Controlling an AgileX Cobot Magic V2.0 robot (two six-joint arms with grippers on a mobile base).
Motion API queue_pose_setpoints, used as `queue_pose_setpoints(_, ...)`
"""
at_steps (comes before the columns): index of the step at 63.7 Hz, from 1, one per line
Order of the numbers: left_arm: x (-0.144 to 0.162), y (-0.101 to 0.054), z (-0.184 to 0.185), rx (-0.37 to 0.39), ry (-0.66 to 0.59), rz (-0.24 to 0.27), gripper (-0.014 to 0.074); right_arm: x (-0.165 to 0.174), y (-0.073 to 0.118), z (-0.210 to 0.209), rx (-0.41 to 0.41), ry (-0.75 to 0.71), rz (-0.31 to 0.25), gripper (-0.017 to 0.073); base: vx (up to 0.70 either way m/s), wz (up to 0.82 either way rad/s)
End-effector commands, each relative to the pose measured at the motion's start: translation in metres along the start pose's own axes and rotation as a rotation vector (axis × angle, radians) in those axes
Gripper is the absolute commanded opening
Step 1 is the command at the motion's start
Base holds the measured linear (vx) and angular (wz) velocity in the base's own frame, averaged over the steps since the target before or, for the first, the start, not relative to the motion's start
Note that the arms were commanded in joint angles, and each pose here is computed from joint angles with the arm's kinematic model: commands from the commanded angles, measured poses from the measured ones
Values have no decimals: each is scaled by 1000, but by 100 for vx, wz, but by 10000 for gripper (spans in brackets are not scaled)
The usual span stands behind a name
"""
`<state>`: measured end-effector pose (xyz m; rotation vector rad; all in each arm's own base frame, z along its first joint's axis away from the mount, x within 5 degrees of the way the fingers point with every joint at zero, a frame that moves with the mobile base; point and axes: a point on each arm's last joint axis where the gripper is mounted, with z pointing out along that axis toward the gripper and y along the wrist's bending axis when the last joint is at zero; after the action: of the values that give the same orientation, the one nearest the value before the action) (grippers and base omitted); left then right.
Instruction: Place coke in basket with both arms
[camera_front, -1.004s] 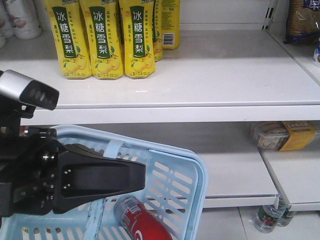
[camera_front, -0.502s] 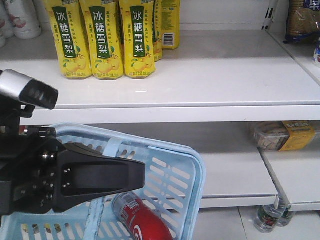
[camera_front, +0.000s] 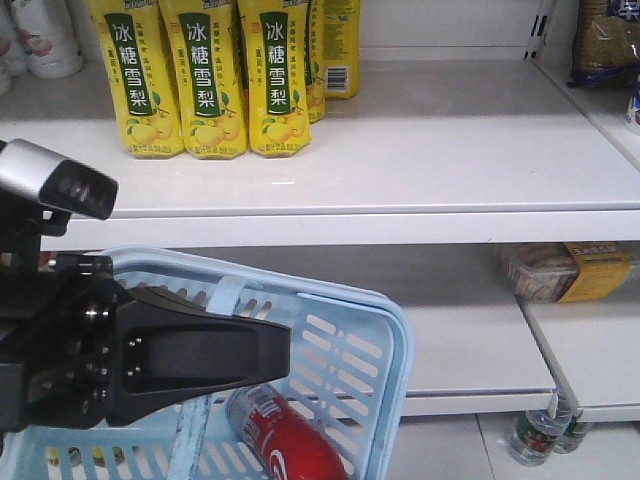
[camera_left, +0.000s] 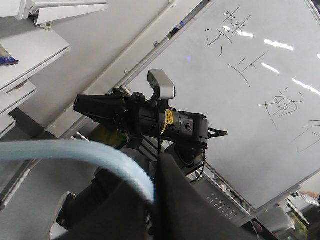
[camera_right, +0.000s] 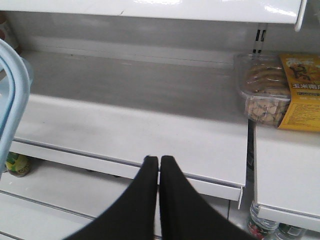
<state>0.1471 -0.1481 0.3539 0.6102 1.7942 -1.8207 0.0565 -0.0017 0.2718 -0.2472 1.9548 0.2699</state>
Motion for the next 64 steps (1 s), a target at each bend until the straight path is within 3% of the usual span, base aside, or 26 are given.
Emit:
queue_pose_setpoints(1, -13, -21, -2, 106, -97, 5, -6, -13, 2, -3, -15, -75, -28, -5, 0, 0)
queue_pose_setpoints(10, -16, -17, -2, 65, -131, 16, -6, -13, 2, -3, -15, -75, -28, -5, 0, 0)
queue_pose_setpoints(22, -23, -10, -3, -41, -207, 223, -6, -13, 2, -3, -15, -75, -28, -5, 0, 0)
queue_pose_setpoints(31, -30, -7, -5, -97, -285, 338, -6, -13, 2, -3, -15, -75, -28, -5, 0, 0)
queue_pose_setpoints(44, -33, -4, -6, -162, -298, 506, -6, -13, 2, -3, -15, -75, -28, -5, 0, 0)
queue_pose_setpoints(50, -36, 1, -8, -234, -327, 574, -6, -13, 2, -3, -15, -75, -28, -5, 0, 0)
queue_pose_setpoints(54, -37, 6, -12, -274, -380, 569, -6, -13, 2, -3, -15, -75, -28, -5, 0, 0)
queue_pose_setpoints(60, -37, 17, -18, -360, -464, 519, -6, -13, 2, -3, -15, -75, -28, -5, 0, 0)
queue_pose_setpoints(64, -31, 25, -24, -431, -488, 522, -6, -13, 2, -3, -16, -75, -27, -5, 0, 0)
